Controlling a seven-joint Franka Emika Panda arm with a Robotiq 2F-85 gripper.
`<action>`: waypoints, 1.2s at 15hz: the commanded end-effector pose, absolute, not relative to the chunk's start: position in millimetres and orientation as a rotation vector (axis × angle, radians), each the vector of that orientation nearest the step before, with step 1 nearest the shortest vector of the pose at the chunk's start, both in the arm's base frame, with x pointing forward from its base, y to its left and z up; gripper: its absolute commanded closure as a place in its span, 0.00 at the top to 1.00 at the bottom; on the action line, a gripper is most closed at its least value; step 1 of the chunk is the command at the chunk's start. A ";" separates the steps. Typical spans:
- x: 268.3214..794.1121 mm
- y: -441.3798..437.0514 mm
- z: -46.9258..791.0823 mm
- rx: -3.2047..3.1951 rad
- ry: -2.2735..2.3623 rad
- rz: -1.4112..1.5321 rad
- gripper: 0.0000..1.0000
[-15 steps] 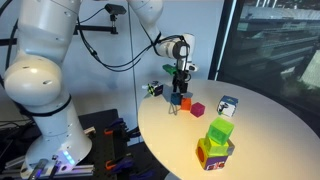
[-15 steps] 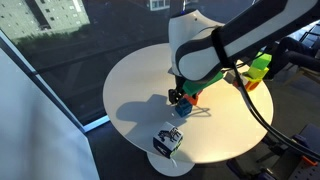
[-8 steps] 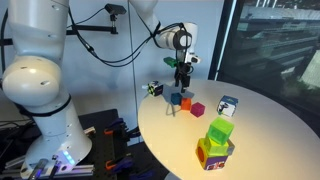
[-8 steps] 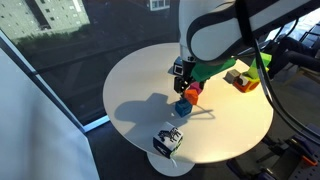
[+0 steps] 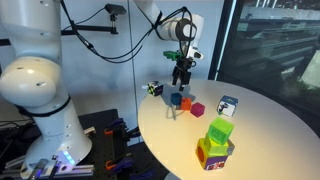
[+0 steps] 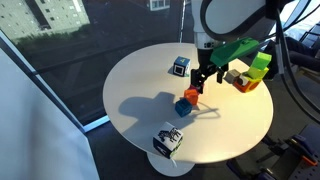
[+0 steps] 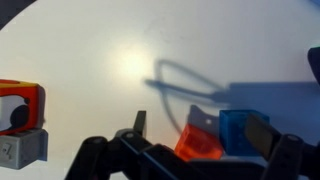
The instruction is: Put the blue block on the table
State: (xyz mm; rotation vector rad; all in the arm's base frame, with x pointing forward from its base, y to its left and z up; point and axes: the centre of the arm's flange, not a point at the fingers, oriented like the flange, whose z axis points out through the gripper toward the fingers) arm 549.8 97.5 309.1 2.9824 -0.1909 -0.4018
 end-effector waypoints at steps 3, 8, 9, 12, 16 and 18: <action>515.9 75.3 347.3 2.976 -0.181 -0.513 1.00; 488.8 63.1 373.1 2.976 -0.199 -0.537 1.00; 484.6 61.1 377.7 2.981 -0.203 -0.531 1.00; 468.7 54.5 392.1 3.003 -0.220 -0.480 1.00; 450.2 45.3 411.9 3.051 -0.212 -0.378 1.00; 439.8 38.7 424.5 3.066 -0.177 -0.307 1.00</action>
